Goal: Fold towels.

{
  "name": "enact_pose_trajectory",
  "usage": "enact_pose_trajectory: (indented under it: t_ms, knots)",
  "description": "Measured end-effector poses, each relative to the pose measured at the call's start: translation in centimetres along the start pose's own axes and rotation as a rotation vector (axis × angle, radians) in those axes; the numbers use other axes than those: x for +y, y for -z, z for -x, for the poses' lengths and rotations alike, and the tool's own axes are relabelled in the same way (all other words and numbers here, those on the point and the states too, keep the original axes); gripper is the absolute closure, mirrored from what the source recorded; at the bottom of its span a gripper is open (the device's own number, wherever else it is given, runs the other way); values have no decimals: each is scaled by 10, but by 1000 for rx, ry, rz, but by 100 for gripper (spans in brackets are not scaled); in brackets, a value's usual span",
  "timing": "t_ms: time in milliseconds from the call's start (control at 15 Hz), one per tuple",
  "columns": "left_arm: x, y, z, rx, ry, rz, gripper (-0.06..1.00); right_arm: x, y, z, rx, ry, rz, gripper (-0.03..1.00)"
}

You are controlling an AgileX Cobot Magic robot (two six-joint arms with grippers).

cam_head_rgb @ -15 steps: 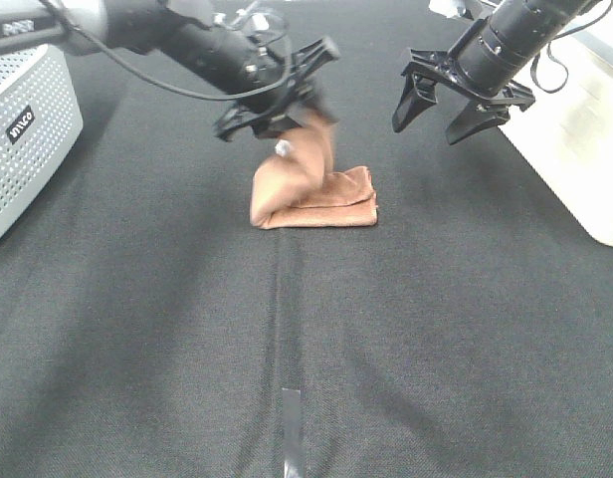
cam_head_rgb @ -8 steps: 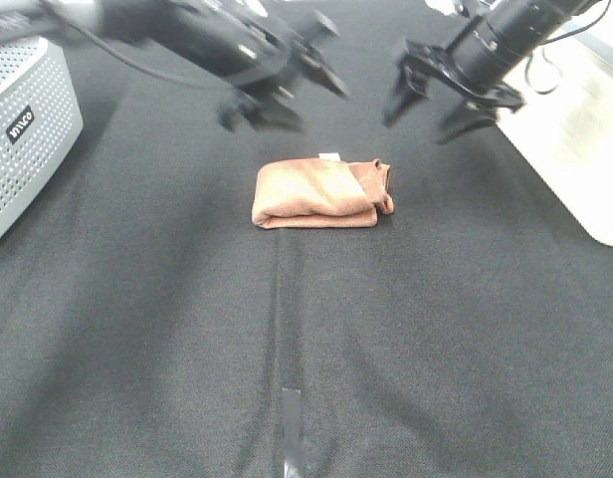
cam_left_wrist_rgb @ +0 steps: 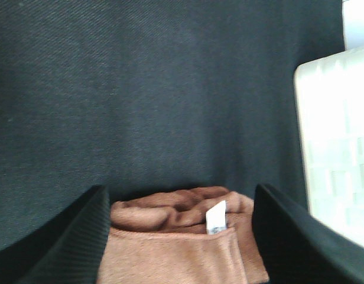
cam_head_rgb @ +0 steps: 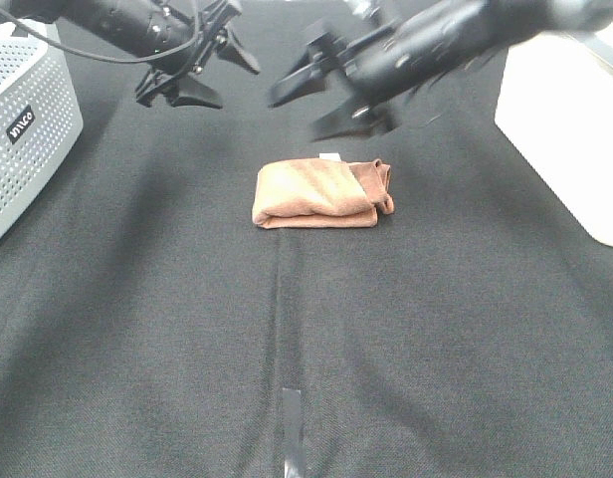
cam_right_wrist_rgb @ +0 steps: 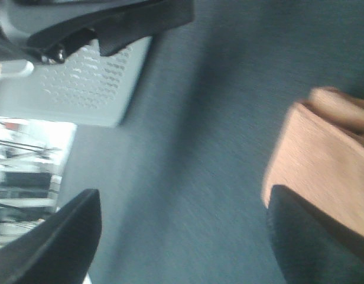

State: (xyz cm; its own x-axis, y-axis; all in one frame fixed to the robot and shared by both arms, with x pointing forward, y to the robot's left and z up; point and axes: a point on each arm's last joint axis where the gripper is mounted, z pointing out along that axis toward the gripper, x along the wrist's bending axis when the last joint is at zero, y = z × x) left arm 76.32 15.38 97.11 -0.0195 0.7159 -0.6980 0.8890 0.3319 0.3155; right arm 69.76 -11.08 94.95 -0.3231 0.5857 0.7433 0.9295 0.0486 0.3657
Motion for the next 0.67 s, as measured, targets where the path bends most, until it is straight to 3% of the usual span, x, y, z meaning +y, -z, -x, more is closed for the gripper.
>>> enact_pose_trajectory:
  t_ms: [200, 267, 400, 667]
  knots:
    - [-2, 0, -2, 18, -15, -27, 29, -12, -25, 31, -3, -52, -43, 24]
    - [-2, 0, -2, 18, -15, -27, 29, -12, -25, 31, -3, -52, -43, 24]
    - [-4, 0, -2, 23, -18, -43, 29, -21, -36, 55, -74, -60, -85, 24]
    - [-5, 1, -4, 45, -35, -60, 29, -19, -18, 75, -84, -143, -90, 24]
